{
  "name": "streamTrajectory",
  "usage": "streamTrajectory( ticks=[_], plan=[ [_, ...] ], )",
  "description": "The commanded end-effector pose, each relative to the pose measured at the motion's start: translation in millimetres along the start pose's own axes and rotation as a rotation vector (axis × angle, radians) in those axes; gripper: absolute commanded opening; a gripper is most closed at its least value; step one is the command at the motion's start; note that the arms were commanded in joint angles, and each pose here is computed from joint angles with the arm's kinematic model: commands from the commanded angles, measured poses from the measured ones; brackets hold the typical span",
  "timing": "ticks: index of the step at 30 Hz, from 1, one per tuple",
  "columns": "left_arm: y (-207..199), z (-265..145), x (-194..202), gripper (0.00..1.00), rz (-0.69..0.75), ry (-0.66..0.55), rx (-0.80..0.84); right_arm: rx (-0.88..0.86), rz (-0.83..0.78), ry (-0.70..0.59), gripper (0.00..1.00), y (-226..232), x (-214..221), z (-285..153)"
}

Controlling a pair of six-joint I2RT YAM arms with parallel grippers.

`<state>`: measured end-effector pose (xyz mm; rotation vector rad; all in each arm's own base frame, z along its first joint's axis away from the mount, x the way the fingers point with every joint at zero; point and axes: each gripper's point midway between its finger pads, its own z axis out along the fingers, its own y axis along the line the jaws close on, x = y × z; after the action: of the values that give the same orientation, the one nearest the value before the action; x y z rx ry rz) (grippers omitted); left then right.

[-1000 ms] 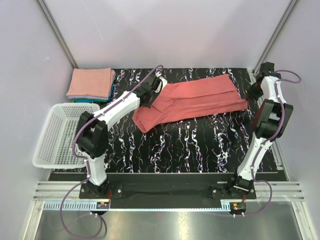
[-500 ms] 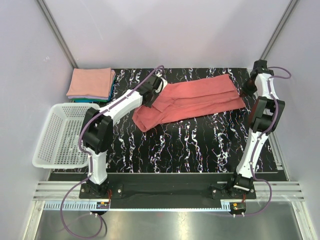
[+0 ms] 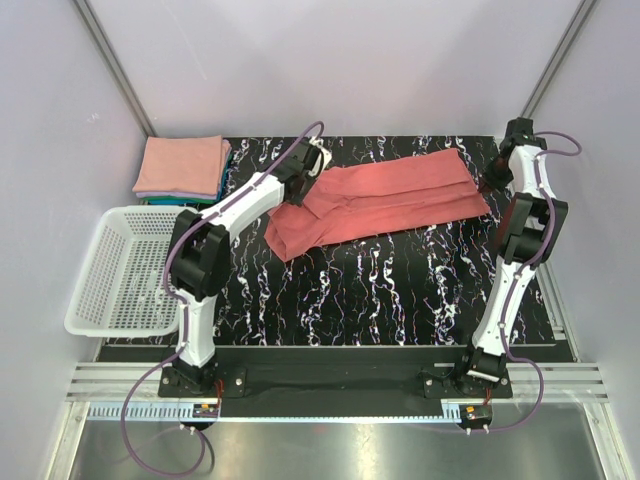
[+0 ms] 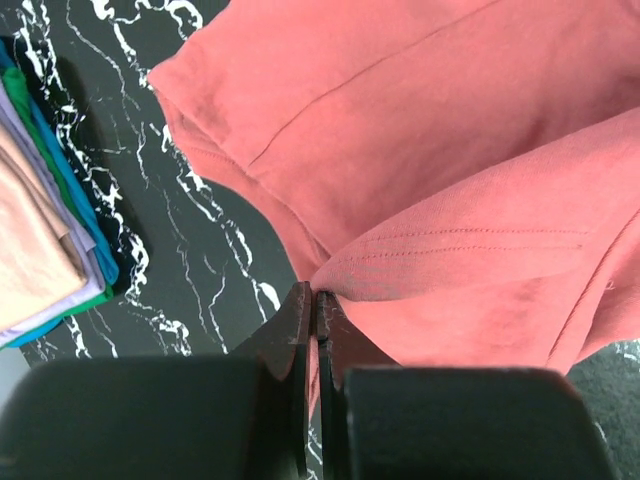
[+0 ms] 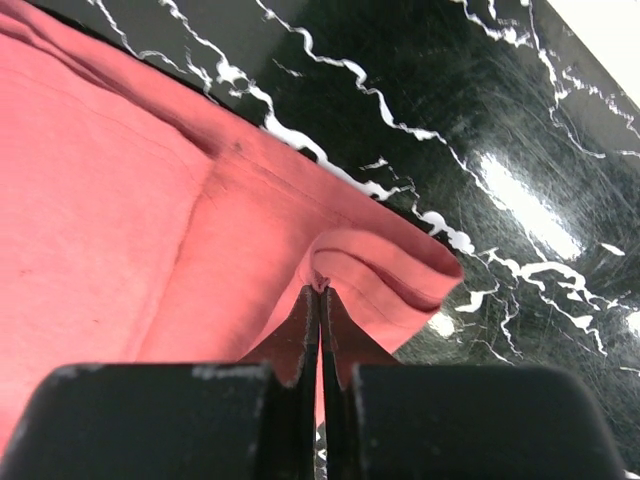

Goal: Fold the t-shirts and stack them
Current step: Fold the tshirt

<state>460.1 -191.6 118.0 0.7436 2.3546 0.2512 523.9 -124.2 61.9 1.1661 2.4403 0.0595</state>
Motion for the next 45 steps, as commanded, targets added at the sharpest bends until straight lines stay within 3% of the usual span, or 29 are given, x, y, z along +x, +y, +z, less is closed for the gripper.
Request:
streamTrajectory(
  ticks=[1,15,45],
  plan=[
    [9,0,-20,0.0,-0.016,-0.059,-0.012,-0.033,0.003,-0.038,0.0,13,-15,-4],
    [21,18,-28,0.0,-0.07,-0.072,-0.009,-0.132,0.046,-0.07,0.0,38,-29,4],
    [31,51,-43,0.0,-0.134,-0.091,-0.032,-0.13,0.064,-0.103,0.0,43,-41,24]
  ],
)
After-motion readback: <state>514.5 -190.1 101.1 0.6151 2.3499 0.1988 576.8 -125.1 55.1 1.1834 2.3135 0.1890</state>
